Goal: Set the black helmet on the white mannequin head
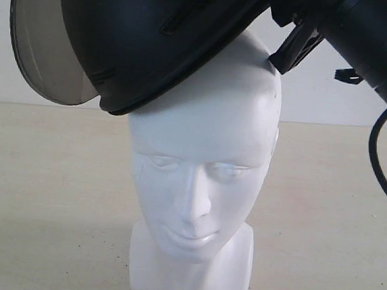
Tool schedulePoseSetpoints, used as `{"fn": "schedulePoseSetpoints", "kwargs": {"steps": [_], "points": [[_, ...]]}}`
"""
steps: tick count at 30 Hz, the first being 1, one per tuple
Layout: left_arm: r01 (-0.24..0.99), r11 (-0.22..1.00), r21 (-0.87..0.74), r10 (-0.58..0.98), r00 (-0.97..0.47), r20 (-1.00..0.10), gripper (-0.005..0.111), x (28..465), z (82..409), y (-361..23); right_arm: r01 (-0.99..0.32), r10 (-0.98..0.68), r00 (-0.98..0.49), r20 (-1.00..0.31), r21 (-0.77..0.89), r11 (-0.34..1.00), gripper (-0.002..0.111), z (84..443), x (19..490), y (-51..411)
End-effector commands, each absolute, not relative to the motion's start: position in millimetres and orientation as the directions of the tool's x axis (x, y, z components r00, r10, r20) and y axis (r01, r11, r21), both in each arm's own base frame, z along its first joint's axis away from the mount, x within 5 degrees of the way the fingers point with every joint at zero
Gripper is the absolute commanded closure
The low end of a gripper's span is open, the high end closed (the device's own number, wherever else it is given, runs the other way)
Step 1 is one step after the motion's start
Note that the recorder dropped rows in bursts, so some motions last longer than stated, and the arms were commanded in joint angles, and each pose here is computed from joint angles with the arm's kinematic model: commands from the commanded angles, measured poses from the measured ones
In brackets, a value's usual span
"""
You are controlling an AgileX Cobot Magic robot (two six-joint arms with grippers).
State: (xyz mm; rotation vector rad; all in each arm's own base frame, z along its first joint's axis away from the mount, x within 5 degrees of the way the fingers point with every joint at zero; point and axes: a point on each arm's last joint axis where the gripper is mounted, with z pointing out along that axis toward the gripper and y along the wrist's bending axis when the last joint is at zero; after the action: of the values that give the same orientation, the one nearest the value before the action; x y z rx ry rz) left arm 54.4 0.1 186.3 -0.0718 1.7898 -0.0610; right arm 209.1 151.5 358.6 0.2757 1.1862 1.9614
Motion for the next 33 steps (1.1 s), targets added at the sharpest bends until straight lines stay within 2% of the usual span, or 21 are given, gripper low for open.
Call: {"fn": "schedulePoseSetpoints", "kwargs": {"steps": [1, 5, 33], "points": [[-0.015, 0.996, -0.083, -0.084, -0.218, -0.972, 0.102, 54.3, 185.4, 0.0, -0.530, 0.765, -0.598, -0.239, 0.834, -0.154, 0.109, 353.5, 211.4, 146.3], [-0.015, 0.996, -0.083, -0.084, -0.218, -0.972, 0.102, 54.3, 185.4, 0.0, -0.534, 0.757, -0.609, -0.236, 0.828, -0.172, 0.109, 353.9, 209.8, 146.7], [-0.015, 0.996, -0.083, -0.084, -0.218, -0.972, 0.102, 54.3, 185.4, 0.0, -0.436, 0.757, -0.605, -0.247, 0.898, -0.056, 0.109, 335.1, 214.9, 147.7]]}}
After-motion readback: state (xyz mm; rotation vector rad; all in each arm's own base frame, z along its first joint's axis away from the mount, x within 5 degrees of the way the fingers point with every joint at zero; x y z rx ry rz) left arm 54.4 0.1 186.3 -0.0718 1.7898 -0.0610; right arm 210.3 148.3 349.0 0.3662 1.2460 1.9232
